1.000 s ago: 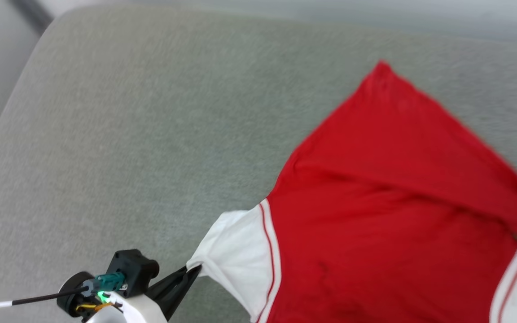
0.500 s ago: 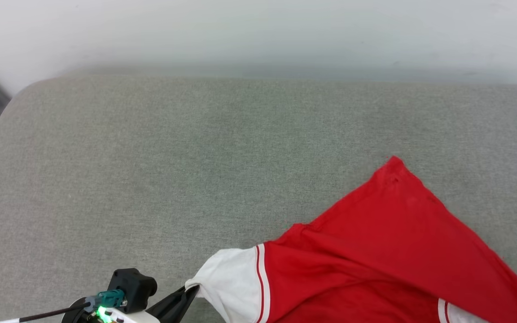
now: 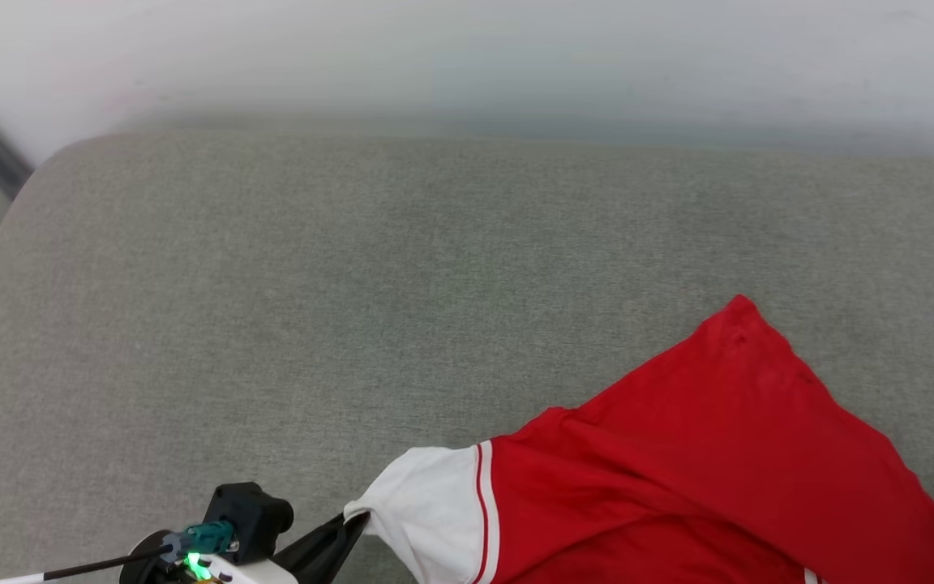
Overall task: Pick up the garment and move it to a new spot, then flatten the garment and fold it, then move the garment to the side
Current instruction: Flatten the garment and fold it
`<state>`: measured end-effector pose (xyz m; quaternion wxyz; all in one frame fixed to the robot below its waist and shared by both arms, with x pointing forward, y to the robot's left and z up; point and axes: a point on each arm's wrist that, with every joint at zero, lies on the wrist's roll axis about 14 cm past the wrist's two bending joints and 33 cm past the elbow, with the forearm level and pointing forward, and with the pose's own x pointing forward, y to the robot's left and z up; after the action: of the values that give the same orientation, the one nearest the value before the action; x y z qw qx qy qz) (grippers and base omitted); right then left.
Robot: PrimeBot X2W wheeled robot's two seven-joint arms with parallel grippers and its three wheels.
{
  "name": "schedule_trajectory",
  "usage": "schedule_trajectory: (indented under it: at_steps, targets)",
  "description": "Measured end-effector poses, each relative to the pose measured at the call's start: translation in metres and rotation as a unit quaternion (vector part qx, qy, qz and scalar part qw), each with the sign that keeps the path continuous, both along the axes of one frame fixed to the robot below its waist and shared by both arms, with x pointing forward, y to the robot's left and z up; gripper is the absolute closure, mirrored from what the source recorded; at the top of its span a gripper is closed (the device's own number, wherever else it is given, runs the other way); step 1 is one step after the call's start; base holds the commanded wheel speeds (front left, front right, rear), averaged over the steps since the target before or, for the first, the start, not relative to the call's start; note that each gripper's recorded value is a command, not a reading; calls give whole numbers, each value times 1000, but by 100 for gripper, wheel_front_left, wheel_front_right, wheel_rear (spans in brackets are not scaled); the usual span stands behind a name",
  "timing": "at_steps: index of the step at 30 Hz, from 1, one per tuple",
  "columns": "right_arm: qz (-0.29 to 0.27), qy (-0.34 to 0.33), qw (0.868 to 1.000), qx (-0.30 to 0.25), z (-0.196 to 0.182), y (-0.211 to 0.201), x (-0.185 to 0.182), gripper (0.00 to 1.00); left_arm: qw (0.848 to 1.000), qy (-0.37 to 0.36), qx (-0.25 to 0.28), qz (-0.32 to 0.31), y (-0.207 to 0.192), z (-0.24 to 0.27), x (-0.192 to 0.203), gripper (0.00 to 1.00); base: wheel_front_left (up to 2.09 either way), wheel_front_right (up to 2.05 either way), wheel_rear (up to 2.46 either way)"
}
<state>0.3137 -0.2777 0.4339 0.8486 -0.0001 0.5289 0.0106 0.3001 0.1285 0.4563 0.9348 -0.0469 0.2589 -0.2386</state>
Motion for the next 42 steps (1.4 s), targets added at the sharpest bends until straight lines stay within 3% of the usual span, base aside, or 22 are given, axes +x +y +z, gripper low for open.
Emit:
schedule_trajectory:
  at_steps: [9, 17, 27, 34, 35, 36, 37, 38, 39, 42]
  targets:
    - [91, -70, 993, 20, 38, 57, 90, 0, 1000, -13, 5, 7, 5, 5, 7, 100, 0, 0, 0]
    - [145, -10, 989, -12, 5, 95, 143, 0, 1000, 0, 2, 22, 12, -3, 16, 100, 0, 0, 0]
    - [171, 69, 982, -29, -57, 114, 168, 0, 999, 18, -7, 36, 10, -19, 26, 100, 0, 0, 0]
    - [198, 97, 974, -48, -76, 120, 168, 0, 998, 25, -5, 49, 16, -25, 27, 100, 0, 0, 0]
    - [200, 100, 973, -50, -77, 120, 167, 9, 998, 24, -6, 50, 16, -25, 28, 100, 0, 0, 0]
    - [201, 102, 973, -50, -78, 120, 166, 40, 998, 22, -7, 51, 16, -25, 28, 100, 0, 0, 0]
    - [202, 104, 973, -50, -79, 120, 166, 62, 998, 21, -7, 52, 17, -24, 29, 100, 0, 0, 0]
    - [202, 105, 972, -50, -79, 120, 166, 91, 998, 20, -7, 54, 17, -24, 29, 100, 0, 0, 0]
    - [203, 104, 972, -50, -79, 120, 166, 100, 998, 19, -7, 55, 18, -25, 29, 100, 0, 0, 0]
    - [207, 91, 973, -43, -76, 122, 165, 100, 998, 15, -6, 57, 19, -23, 28, 100, 0, 0, 0]
